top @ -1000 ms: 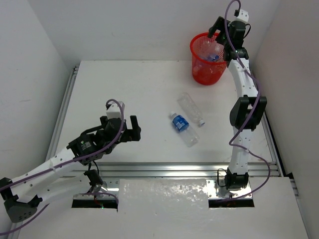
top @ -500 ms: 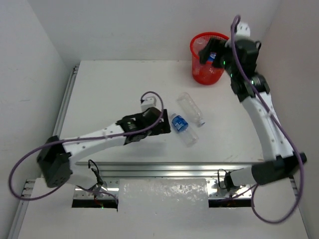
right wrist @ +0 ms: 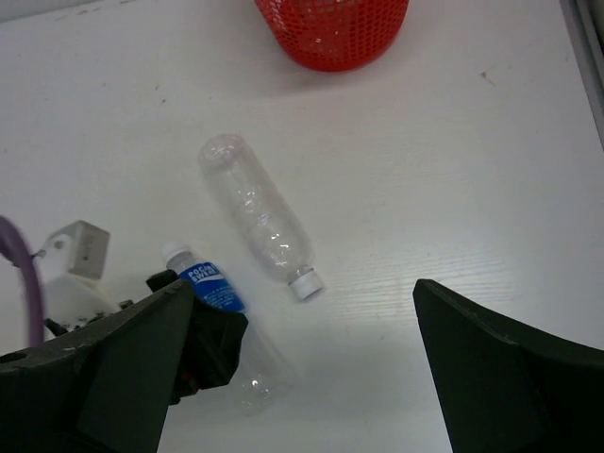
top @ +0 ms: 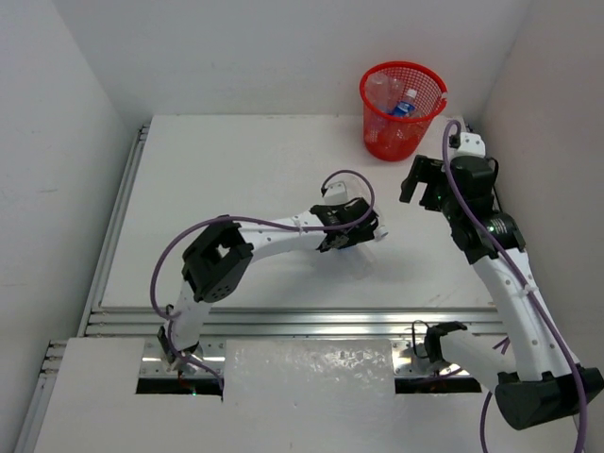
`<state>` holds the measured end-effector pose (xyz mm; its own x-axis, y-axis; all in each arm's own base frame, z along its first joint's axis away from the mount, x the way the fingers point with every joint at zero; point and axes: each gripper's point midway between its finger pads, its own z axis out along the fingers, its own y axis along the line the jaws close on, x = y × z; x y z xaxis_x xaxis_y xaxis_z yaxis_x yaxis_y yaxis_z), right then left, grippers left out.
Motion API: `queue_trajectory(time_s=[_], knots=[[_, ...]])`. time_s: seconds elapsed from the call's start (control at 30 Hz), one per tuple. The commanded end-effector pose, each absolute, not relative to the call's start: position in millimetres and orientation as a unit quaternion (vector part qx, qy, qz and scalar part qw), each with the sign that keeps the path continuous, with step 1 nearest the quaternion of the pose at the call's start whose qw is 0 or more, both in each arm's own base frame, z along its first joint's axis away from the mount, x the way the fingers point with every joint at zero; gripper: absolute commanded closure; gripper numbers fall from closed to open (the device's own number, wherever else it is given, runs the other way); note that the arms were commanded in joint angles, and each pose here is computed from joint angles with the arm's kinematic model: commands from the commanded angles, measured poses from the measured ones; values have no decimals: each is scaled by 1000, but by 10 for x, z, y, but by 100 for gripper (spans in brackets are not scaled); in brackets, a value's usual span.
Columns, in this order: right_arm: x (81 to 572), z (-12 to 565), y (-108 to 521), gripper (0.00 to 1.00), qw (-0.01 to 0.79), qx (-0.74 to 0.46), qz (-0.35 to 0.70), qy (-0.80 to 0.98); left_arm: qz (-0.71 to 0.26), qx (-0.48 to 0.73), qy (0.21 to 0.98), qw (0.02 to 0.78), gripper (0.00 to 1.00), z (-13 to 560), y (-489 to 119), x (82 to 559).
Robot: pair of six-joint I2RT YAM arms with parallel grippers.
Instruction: Put the plastic bottles in the bin
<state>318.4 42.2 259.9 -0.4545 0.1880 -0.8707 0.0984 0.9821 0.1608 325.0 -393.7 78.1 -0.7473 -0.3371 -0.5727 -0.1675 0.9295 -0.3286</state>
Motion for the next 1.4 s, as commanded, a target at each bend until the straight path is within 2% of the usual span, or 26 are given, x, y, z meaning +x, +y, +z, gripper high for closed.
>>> queue_trajectory(time_s=[0.0, 0.07, 0.1, 0.13, 0.33, 0.37, 0.4, 0.43, 0.47, 0.5, 0.57, 0.67, 0.7, 0.73, 0.77, 0.83, 0.97, 1.2, 1.23, 1.27, 1.3, 1.33, 1.37], knots=[[3122, 2754, 371, 1, 532, 90, 42, 841, -123, -151, 929, 315, 8, 675, -3980, 3196], [3098, 2750, 402, 1, 532, 85, 51, 841, -127, -150, 930, 311, 14, 563, -4006, 3197], [3082, 2744, 422, 1, 533, 81, 57, 841, -121, -146, 933, 307, 23, 465, -4011, 3194], [3074, 2736, 439, 1, 533, 80, 62, 840, -120, -142, 935, 302, 27, 414, -4027, 3184], [3046, 2688, 650, 1, 527, 51, 114, 841, -86, -147, 936, 309, 45, 233, -3706, 3064], [3048, 2659, 714, 1, 525, 48, 132, 839, -95, -154, 930, 320, 59, 386, -3636, 3049], [3041, 2641, 768, 1, 524, 43, 146, 838, -77, -156, 929, 326, 67, 282, -3434, 2971], [2969, 2657, 1004, 1, 513, 12, 206, 833, -82, -155, 925, 336, 80, 346, -3366, 2945], [2982, 2714, 1147, 1, 518, -8, 245, 819, -112, -157, 914, 356, 87, 636, -3318, 2926], [2923, 2633, 1295, 1, 501, -28, 282, 818, -93, -117, 921, 361, 91, 511, -3093, 2788], [2747, 2652, 1730, 1, 454, -91, 407, 788, -185, -91, 885, 418, 97, 1069, -3164, 2820], [2507, 2733, 2129, 1, 399, -149, 533, 731, -246, 33, 839, 484, 100, 1387, -3013, 2610], [2461, 2742, 2256, 1, 391, -157, 557, 716, -310, 55, 802, 508, 100, 1659, -3019, 2481], [2469, 2783, 2262, 1, 397, -158, 559, 710, -343, 63, 772, 532, 100, 1964, -3047, 2462], [2442, 2722, 2386, 1, 384, -165, 562, 713, -345, 84, 765, 538, 100, 1891, -2953, 2372], [2417, 2705, 2530, 1, 380, -181, 563, 711, -408, 87, 705, 574, 100, 2321, -2874, 2220], [2336, 2676, 2897, 1, 371, -208, 567, 705, -467, 111, 649, 590, 100, 2543, -2792, 1957], [2056, 2800, 3255, 1, 341, -268, 611, 662, -484, 145, 642, 576, 100, 2657, -2909, 1872], [2059, 2813, 3269, 4, 345, -270, 611, 660, -489, 152, 639, 574, 97, 2670, -2926, 1848], [2061, 2821, 3278, 12, 347, -270, 611, 658, -495, 160, 633, 573, 94, 2713, -2942, 1816], [2103, 2811, 3277, 37, 357, -266, 606, 660, -496, 161, 632, 573, 85, 2729, -2947, 1812], [2122, 2800, 3270, 57, 360, -263, 602, 662, -496, 162, 630, 575, 78, 2769, -2945, 1812], [2134, 2790, 3266, 89, 366, -266, 598, 662, -490, 162, 639, 570, 66, 2725, -2938, 1817]])
